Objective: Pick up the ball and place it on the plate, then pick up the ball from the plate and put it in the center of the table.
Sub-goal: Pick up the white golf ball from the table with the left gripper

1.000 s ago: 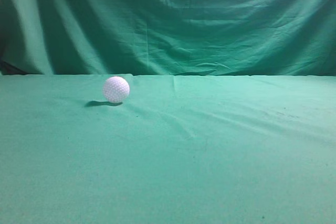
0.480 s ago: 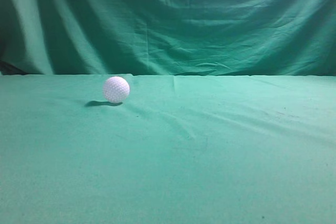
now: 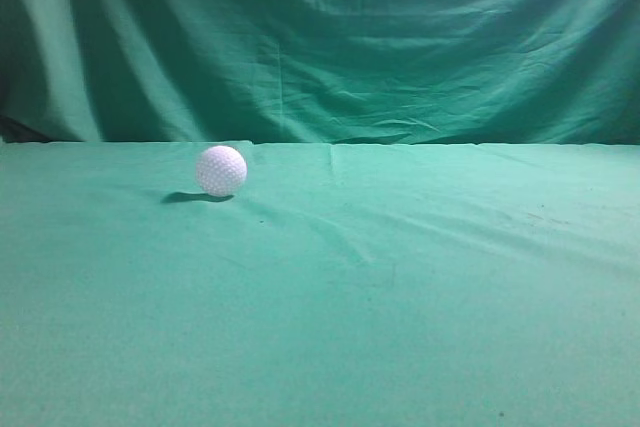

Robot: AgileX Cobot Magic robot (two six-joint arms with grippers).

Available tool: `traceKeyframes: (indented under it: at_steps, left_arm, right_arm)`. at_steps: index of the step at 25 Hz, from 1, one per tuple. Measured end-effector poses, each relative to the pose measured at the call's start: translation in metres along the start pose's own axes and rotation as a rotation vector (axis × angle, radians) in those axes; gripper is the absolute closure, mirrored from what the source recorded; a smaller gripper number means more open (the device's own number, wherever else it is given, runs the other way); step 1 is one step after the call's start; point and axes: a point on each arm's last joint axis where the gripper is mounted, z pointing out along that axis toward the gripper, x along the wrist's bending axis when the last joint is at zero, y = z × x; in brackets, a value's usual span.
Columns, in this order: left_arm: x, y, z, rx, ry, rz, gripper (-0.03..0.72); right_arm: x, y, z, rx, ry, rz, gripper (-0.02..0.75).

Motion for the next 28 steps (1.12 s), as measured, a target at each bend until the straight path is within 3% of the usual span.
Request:
traceKeyframes:
  at_steps: [4, 7, 10, 17, 28]
  left_arm:
    - [0.000, 0.003, 0.000, -0.034, 0.001, -0.063, 0.631]
    - [0.002, 0.010, -0.001, -0.116, 0.012, -0.204, 0.631]
    - [0.002, 0.015, -0.001, -0.144, 0.011, -0.273, 0.631]
    - [-0.018, 0.068, -0.016, -0.069, -0.130, -0.167, 0.631]
    - [-0.021, 0.089, -0.012, -0.051, -0.139, -0.178, 0.631]
  right_arm:
    - [0.000, 0.000, 0.000, 0.000, 0.000, 0.000, 0.691]
    - [0.000, 0.000, 0.000, 0.000, 0.000, 0.000, 0.691]
    - [0.000, 0.000, 0.000, 0.000, 0.000, 0.000, 0.691]
    - [0.000, 0.000, 0.000, 0.000, -0.001, -0.002, 0.691]
    - [0.000, 0.000, 0.000, 0.000, -0.001, -0.002, 0.691]
